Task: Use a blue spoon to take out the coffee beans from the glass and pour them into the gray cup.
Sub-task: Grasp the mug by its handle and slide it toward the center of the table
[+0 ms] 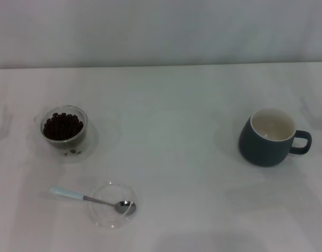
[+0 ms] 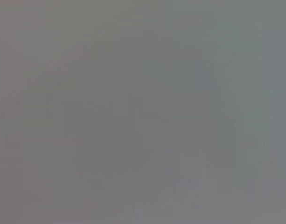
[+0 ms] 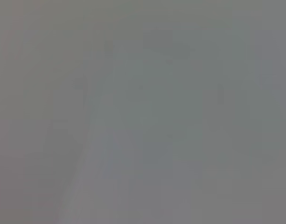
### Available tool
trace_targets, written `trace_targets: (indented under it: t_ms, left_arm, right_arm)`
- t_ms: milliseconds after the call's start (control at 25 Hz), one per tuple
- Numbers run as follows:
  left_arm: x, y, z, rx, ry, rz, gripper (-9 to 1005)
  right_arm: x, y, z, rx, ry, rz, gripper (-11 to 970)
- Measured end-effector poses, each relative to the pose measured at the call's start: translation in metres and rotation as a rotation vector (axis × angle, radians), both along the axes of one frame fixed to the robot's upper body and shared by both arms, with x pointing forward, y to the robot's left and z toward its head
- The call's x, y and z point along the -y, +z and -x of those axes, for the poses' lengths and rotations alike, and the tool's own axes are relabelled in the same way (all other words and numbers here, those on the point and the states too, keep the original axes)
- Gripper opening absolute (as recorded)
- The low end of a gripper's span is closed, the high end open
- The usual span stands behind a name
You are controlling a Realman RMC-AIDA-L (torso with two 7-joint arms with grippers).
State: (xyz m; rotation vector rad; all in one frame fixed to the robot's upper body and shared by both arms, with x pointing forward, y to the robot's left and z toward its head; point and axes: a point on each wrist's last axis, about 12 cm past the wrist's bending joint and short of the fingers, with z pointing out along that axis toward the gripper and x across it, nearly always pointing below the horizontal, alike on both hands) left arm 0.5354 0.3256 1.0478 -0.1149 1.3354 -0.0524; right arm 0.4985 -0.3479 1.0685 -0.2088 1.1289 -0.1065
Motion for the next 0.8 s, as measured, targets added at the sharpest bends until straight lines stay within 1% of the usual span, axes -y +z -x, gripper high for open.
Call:
trace_targets:
  t_ms: [160, 360, 520, 800]
  left_arm:
    - [-0.0001, -0.0015, 0.0008, -0.008, 0.003, 0.009, 724]
    - [0.0059, -0.0039, -0.0022, -0.036, -0.033, -0.004, 724]
    - [0.0078, -0.0034, 0.0018, -0.014, -0.041, 0.011, 723]
    - [0.0071, -0.0066, 0.0066, -0.022, -0.043, 0.027, 725]
  right_arm:
    - [-0.0002, -0.0010, 0.0000, -0.008, 0.003, -0.005, 873]
    - [-0.0033, -0.0050, 0.0024, -0.036, 0.043, -0.031, 871]
    - [-0.0041, -0.0056, 0.0041, -0.036, 0.051, -0.028, 869]
    - [-0.0028, -0.0061, 0.0032, -0.043, 0.043, -0.026, 868]
